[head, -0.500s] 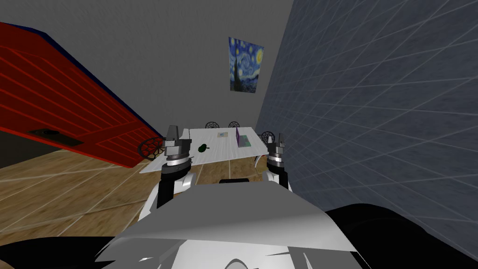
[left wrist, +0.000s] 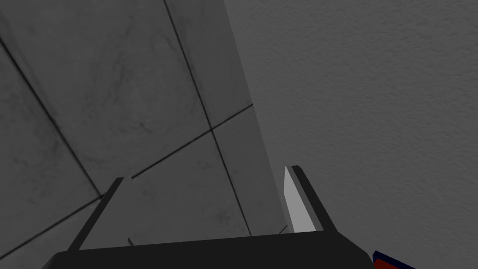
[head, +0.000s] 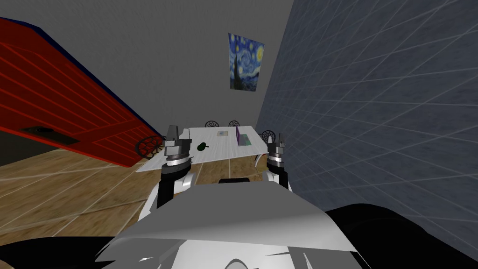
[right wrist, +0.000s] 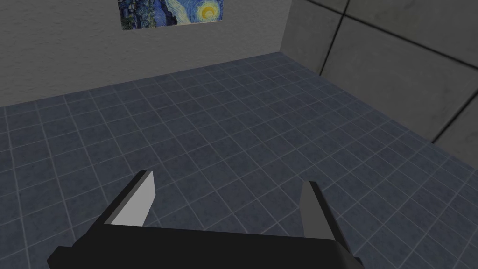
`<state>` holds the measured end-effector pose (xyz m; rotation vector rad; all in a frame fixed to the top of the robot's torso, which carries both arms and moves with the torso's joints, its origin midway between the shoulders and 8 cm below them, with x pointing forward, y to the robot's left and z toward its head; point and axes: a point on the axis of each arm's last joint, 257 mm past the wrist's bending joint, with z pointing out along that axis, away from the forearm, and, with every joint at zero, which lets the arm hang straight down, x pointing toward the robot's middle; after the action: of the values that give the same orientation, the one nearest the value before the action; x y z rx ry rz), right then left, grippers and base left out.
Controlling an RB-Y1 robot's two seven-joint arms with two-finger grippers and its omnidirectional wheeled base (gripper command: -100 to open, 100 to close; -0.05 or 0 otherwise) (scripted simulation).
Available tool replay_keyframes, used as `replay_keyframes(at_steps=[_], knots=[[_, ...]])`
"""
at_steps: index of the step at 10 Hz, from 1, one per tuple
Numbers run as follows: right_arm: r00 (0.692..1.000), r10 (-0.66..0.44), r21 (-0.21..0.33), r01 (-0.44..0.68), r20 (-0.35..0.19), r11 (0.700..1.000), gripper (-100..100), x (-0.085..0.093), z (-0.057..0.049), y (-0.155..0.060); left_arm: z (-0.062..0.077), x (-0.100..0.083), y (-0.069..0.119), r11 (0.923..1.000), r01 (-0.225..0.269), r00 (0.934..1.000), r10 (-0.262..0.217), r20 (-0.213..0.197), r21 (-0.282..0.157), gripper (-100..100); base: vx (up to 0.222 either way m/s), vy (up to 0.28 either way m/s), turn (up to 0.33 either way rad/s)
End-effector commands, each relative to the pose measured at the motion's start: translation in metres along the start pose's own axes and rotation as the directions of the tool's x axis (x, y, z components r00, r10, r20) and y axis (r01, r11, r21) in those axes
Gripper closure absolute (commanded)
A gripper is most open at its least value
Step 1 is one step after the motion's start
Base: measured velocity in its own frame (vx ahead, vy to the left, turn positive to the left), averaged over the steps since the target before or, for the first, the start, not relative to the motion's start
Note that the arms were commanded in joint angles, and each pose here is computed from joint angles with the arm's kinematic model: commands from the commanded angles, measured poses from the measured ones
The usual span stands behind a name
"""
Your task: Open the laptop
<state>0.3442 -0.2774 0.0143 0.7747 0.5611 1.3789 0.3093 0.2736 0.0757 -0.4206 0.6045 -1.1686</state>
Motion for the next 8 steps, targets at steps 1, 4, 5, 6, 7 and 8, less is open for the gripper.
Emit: replay_keyframes(at_steps=[1, 4, 5, 6, 7, 8], knots=[[1.000, 0.000, 0.000, 0.000, 0.000, 1.000, 0, 0.000, 0.000, 0.000, 0.000, 0.000, 0.000, 1.0000, 0.000, 1.0000, 0.000, 0.000, 0.000, 0, 0.000, 0.000, 0.000], [1.000, 0.000, 0.000, 0.000, 0.000, 1.000, 0, 0.000, 0.000, 0.000, 0.000, 0.000, 0.000, 1.0000, 0.000, 1.0000, 0.000, 0.000, 0.000, 0, 0.000, 0.000, 0.000], [0.999, -0.032, 0.010, 0.033, -0.041, 0.999, -100, 0.005, -0.001, -0.004, 0.000, 0.000, 0.000, 1.0000, 0.000, 1.0000, 0.000, 0.000, 0.000, 0, 0.007, 0.013, 0.008], [0.996, -0.061, 0.016, 0.062, -0.072, 0.998, -100, 0.009, -0.001, -0.008, 0.000, 0.000, 0.000, 1.0000, 0.000, 1.0000, 0.000, 0.000, 0.000, 0, 0.004, 0.025, 0.010], [0.990, -0.096, 0.023, 0.099, -0.105, 0.995, -100, 0.012, -0.002, -0.013, 0.000, 0.000, 0.000, 1.0000, 0.000, 1.0000, 0.000, 0.000, -0.001, 0, 0.007, 0.033, 0.008], [0.981, -0.136, 0.029, 0.141, -0.139, 0.990, -100, 0.016, -0.002, -0.018, 0.000, 0.000, 0.000, 1.0000, 0.000, 1.0000, 0.000, 0.000, -0.001, 0, 0.004, 0.043, 0.008]])
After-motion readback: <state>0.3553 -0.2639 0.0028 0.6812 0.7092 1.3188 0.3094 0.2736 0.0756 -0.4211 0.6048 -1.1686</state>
